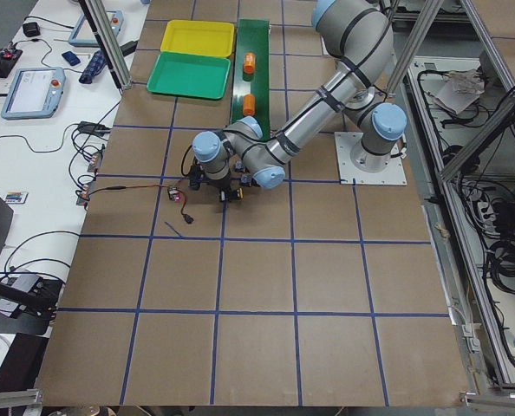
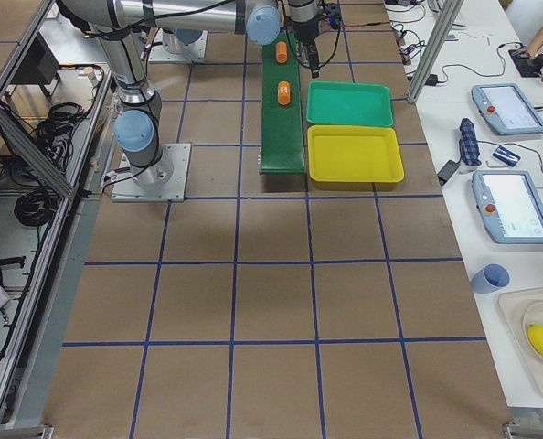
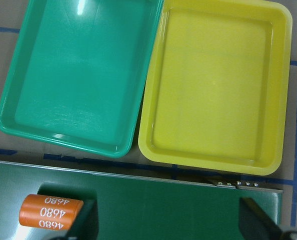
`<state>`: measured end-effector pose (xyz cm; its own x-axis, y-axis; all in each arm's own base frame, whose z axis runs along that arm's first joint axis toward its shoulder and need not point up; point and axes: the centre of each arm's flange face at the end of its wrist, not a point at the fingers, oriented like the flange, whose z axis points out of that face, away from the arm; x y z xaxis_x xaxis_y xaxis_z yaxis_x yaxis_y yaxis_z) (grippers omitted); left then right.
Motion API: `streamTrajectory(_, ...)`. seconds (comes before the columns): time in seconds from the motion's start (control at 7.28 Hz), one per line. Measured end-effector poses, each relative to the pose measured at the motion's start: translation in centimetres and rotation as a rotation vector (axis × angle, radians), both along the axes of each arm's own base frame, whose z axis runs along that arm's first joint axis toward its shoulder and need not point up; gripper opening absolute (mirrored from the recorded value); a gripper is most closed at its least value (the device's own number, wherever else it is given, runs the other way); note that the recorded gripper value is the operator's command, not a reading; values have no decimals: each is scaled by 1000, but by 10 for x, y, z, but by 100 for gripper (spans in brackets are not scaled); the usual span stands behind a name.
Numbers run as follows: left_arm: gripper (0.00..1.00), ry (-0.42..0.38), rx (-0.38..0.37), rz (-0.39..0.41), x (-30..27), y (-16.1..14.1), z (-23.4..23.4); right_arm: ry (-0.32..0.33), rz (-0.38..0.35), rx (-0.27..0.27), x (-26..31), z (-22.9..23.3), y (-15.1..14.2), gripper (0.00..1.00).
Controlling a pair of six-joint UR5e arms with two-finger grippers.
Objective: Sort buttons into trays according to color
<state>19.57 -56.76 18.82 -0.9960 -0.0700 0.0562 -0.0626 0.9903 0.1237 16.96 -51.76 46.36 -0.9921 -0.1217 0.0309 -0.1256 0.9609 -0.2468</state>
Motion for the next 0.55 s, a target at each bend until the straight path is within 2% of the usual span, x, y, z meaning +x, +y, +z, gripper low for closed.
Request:
streamTrajectory(0.27,0,-26,-39,-46,-21,-12,55,0,0,0,0,0,0,100)
streamTrajectory(0.55,0,-21,-42,-123,-72,-25,139,0,0,0,0,0,0,100)
